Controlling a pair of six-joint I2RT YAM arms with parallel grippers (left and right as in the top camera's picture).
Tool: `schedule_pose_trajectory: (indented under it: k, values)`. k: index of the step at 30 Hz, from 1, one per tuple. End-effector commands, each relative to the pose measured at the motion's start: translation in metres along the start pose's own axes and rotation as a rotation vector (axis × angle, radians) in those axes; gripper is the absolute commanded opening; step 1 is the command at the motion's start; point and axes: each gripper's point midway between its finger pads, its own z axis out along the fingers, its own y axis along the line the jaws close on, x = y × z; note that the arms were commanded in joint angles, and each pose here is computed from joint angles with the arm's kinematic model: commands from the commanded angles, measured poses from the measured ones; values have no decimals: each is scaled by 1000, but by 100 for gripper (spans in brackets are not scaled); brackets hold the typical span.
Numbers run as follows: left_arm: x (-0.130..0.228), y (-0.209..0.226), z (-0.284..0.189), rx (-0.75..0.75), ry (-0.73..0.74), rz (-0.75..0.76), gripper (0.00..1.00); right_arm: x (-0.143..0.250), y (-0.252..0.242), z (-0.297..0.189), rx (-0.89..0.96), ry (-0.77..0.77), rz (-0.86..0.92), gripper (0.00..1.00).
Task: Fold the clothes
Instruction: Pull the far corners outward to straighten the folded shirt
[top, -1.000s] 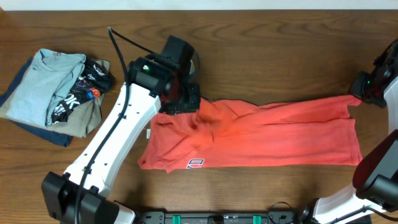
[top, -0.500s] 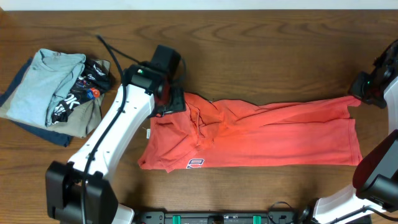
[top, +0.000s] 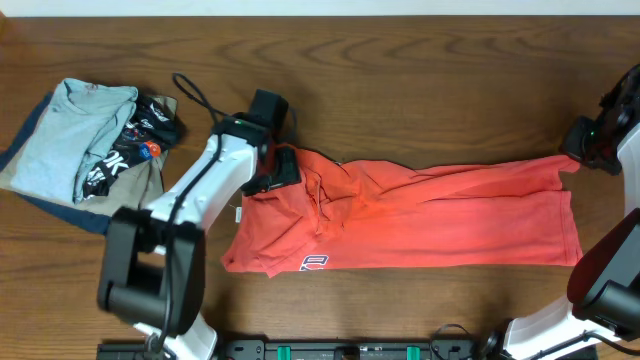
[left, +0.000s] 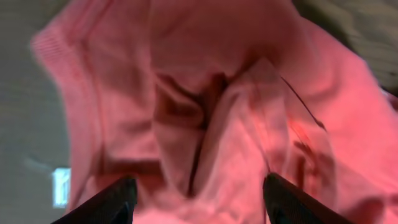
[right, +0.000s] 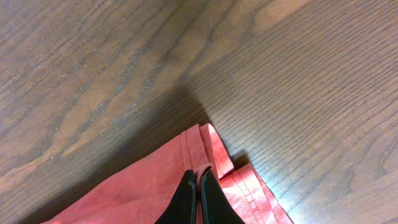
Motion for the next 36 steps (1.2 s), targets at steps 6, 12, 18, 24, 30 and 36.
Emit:
schedule_pose_trajectory:
  k: [6,12,18,24,30,36]
  values:
    - [-6,-1,22,3,3,-13,20,0,-5,1,10,6,13,1]
    - [-21,1,-1,19,-38,-27,6,0,-6,1,12,4,15,1]
    - [-40,5,-82,120,-169,-66,6,-1,-6,1,11,1,15,1]
    - [-14,2,-135,215,-196,-60,6,1,-16,1,73,7,14,1]
    - [20,20,-130,145,-79,-81,6,6,-31,-1,150,22,14,1]
    - [50,35,-117,84,38,-102,6,15,-55,-3,223,61,59,1]
